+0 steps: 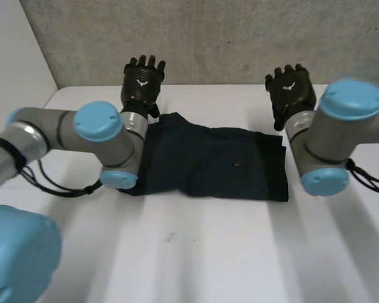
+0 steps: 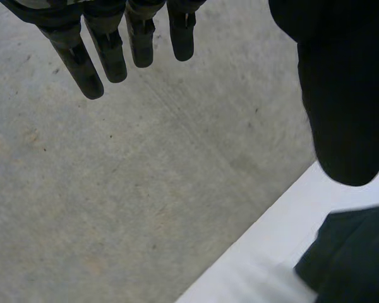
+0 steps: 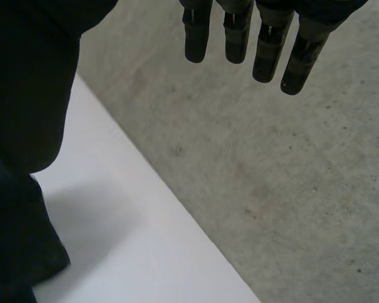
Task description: Fold the shorts.
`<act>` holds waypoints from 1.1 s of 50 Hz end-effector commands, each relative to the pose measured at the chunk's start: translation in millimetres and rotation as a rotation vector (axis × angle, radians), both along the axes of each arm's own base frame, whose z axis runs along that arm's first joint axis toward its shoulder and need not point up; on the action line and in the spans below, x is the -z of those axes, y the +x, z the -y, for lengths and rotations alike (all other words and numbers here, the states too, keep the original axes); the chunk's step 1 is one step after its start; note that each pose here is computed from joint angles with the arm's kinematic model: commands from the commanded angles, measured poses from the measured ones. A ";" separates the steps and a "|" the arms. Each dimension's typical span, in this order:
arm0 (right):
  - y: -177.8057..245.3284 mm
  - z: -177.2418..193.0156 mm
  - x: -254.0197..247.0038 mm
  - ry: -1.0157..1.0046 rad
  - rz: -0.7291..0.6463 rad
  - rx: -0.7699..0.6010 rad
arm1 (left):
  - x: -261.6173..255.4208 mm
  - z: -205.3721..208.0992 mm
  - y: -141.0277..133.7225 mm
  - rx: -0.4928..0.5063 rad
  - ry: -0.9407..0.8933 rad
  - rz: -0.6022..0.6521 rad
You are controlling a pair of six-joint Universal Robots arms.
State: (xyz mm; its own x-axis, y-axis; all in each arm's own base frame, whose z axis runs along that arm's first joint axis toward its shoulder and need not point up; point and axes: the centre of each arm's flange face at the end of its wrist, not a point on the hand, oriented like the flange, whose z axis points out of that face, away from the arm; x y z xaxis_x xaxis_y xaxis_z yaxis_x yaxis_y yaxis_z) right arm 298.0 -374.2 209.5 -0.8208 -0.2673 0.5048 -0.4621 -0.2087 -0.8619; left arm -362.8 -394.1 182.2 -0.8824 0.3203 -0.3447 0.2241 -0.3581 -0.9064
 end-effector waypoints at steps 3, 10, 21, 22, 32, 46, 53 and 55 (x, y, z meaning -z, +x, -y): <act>-28.4 -66.9 -2.8 0.416 0.129 -0.111 | -30.9 -57.1 52.2 0.074 0.200 -0.109; -42.6 -86.3 30.6 0.592 0.137 -0.072 | -23.7 -88.0 81.6 0.035 0.285 -0.080; -44.8 -74.6 80.1 0.573 0.135 -0.053 | 4.4 -119.0 104.2 0.004 0.404 -0.042; -43.9 -71.9 86.7 0.570 0.136 -0.053 | 5.6 -118.7 105.8 -0.001 0.408 -0.041; -60.1 -54.6 87.2 0.500 0.096 0.019 | 1.8 -119.2 106.2 -0.001 0.398 -0.046; -96.7 -47.7 30.9 0.299 -0.379 0.043 | -25.0 -120.7 115.1 -0.018 0.331 -0.079; -22.5 -69.7 -0.5 0.075 -0.471 -0.175 | -30.0 -120.0 114.5 -0.017 0.316 -0.085; 5.2 -81.7 -1.8 0.023 -0.458 -0.264 | -32.3 -118.5 114.2 -0.019 0.307 -0.089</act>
State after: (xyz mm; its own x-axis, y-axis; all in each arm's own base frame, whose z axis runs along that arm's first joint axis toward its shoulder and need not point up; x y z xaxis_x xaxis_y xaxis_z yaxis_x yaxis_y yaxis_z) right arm 228.9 -323.6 195.1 -0.5128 -0.4158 0.7511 -0.7963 -0.0966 -0.5971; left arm -247.8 -273.4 210.0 -0.9096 0.3854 -0.1552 0.1492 -0.0456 -0.9878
